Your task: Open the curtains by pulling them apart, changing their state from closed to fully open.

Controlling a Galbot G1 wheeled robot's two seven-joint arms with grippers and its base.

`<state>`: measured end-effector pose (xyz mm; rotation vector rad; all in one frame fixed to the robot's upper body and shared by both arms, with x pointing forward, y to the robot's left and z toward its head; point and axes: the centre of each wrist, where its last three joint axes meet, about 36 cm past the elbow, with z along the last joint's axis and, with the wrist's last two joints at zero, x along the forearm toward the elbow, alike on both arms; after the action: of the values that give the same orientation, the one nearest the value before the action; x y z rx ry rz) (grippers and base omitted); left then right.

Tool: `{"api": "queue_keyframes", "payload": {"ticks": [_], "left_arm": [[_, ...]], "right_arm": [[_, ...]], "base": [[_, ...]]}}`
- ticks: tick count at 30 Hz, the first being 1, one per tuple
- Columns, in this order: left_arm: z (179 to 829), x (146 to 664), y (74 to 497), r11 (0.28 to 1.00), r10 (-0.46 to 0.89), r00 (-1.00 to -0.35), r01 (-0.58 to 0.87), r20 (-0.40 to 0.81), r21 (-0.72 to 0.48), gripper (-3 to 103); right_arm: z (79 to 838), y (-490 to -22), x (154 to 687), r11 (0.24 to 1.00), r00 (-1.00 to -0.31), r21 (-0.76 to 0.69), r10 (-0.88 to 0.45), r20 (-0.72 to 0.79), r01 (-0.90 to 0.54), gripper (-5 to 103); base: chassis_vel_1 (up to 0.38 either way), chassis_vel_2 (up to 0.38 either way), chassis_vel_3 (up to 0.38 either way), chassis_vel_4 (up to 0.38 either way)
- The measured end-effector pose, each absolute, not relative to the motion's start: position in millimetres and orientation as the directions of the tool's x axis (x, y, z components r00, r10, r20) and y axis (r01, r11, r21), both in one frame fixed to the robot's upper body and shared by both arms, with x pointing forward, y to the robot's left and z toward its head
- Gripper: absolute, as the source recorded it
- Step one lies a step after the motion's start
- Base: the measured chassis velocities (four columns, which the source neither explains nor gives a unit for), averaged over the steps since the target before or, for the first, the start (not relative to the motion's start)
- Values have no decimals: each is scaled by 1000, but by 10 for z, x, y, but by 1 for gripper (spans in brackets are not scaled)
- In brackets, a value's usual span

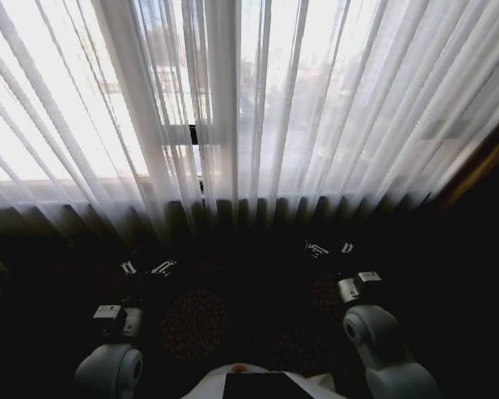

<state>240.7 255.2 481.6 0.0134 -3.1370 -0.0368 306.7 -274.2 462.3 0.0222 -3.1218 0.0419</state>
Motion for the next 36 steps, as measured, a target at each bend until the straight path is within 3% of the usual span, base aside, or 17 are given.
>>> {"api": "queue_keyframes", "payload": {"ticks": [36], "left_arm": [[4766, 2390, 2537, 999, -30, -999, -29, 28, 33, 100]], "right_arm": [[4609, -2731, 3057, 998, -999, -61, -4, 46, -7, 100]], "base": [[-1, 0, 0, -1]]}}
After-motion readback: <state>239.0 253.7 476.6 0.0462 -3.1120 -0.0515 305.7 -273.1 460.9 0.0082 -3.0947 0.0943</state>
